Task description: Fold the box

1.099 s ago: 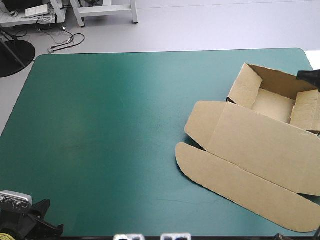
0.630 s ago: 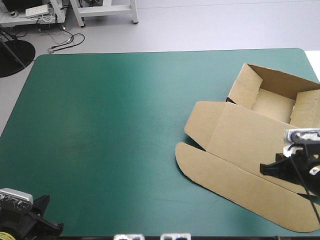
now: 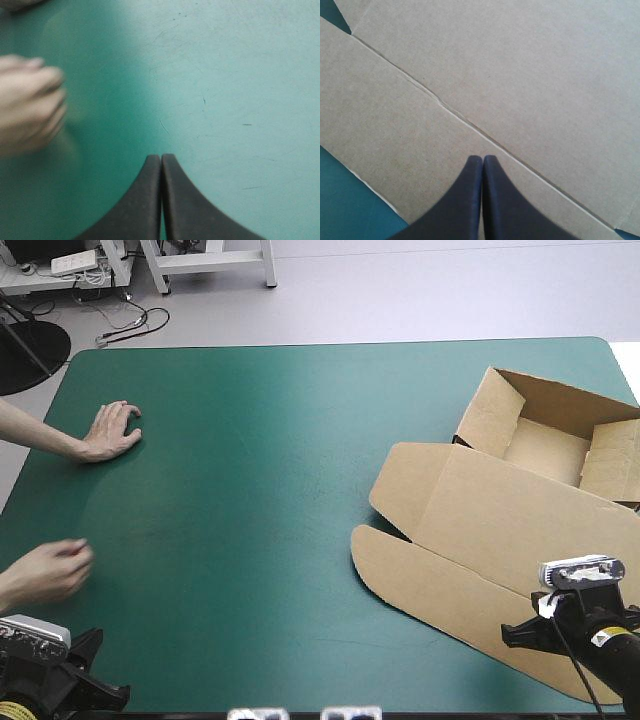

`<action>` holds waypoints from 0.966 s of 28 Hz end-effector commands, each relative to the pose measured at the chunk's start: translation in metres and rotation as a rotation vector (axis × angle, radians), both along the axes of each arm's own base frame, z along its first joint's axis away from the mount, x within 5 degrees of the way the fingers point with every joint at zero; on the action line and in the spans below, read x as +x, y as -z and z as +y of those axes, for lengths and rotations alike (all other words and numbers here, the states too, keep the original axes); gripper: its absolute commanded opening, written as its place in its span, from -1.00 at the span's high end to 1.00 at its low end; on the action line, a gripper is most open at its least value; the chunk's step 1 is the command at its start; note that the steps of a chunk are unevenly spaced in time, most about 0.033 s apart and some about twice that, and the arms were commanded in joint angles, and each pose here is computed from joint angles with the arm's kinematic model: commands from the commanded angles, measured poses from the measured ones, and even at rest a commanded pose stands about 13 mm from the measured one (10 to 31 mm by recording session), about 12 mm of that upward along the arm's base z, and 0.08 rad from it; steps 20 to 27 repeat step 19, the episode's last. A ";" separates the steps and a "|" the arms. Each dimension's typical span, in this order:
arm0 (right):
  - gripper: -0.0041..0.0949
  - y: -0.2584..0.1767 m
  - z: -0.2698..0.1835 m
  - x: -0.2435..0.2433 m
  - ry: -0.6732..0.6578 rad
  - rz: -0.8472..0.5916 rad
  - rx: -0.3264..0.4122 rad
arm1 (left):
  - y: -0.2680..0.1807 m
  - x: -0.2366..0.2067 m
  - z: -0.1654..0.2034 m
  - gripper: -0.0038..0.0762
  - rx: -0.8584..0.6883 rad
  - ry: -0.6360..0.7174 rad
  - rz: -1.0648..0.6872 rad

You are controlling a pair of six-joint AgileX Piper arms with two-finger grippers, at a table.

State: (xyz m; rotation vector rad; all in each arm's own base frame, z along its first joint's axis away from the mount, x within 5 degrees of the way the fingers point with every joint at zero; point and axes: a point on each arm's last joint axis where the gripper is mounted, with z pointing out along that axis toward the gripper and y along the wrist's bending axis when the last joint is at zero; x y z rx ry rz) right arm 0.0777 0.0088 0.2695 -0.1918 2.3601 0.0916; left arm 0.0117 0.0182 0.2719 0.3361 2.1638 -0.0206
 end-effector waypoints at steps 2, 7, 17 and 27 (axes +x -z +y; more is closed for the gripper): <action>0.95 -0.011 0.000 0.004 -0.001 -0.077 0.000 | -0.011 0.003 -0.003 0.93 -0.033 0.020 -0.062; 0.95 -0.011 0.000 0.004 -0.001 -0.077 0.002 | -0.011 0.003 -0.003 0.93 -0.030 0.018 -0.063; 0.95 -0.011 0.000 0.004 -0.001 -0.077 0.002 | -0.011 0.003 -0.003 0.93 -0.048 0.006 -0.060; 0.95 -0.011 0.000 0.004 -0.001 -0.077 0.002 | -0.011 0.003 -0.003 0.93 -0.048 0.006 -0.060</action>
